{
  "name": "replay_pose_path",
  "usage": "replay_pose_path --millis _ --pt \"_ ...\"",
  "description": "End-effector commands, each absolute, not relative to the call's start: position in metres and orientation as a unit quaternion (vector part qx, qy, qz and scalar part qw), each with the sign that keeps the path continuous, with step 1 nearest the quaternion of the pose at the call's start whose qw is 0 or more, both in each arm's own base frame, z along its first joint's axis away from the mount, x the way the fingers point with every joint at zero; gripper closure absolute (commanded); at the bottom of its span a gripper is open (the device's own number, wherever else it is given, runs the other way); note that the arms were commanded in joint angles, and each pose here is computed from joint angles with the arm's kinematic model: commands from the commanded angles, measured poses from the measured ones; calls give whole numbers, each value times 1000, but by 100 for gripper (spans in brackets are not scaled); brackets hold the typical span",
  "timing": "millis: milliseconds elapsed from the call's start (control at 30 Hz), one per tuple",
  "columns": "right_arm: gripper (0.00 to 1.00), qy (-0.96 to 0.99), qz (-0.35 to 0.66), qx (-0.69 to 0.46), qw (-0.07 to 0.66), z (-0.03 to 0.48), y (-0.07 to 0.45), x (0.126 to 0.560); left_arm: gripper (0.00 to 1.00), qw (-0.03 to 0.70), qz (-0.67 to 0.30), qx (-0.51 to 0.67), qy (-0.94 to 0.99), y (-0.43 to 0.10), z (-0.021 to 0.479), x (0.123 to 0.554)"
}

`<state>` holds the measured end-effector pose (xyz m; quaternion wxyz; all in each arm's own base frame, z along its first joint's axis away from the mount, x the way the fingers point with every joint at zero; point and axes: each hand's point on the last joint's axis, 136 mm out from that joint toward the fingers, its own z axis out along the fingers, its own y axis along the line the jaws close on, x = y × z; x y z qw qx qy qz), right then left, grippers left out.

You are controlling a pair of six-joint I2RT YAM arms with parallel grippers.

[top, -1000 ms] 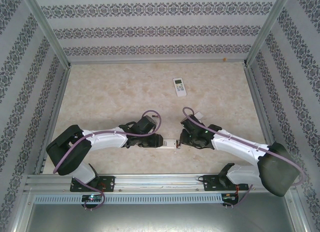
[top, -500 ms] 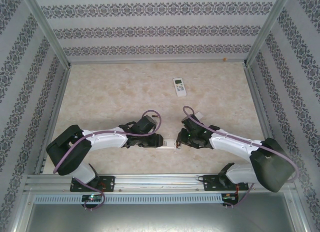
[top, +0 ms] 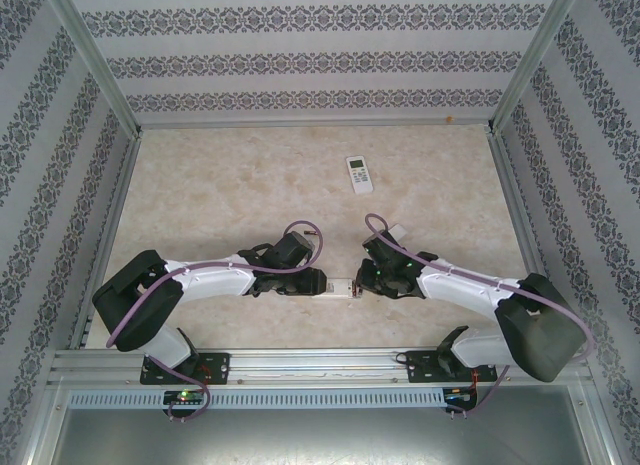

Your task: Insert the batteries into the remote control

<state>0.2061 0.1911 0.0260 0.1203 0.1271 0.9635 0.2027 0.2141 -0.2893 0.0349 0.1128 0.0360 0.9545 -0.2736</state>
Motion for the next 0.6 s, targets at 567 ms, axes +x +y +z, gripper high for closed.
replay_pose_path --millis 567 --pt "77 969 189 105 119 29 191 194 51 108 -275 51 954 -297 34 211"
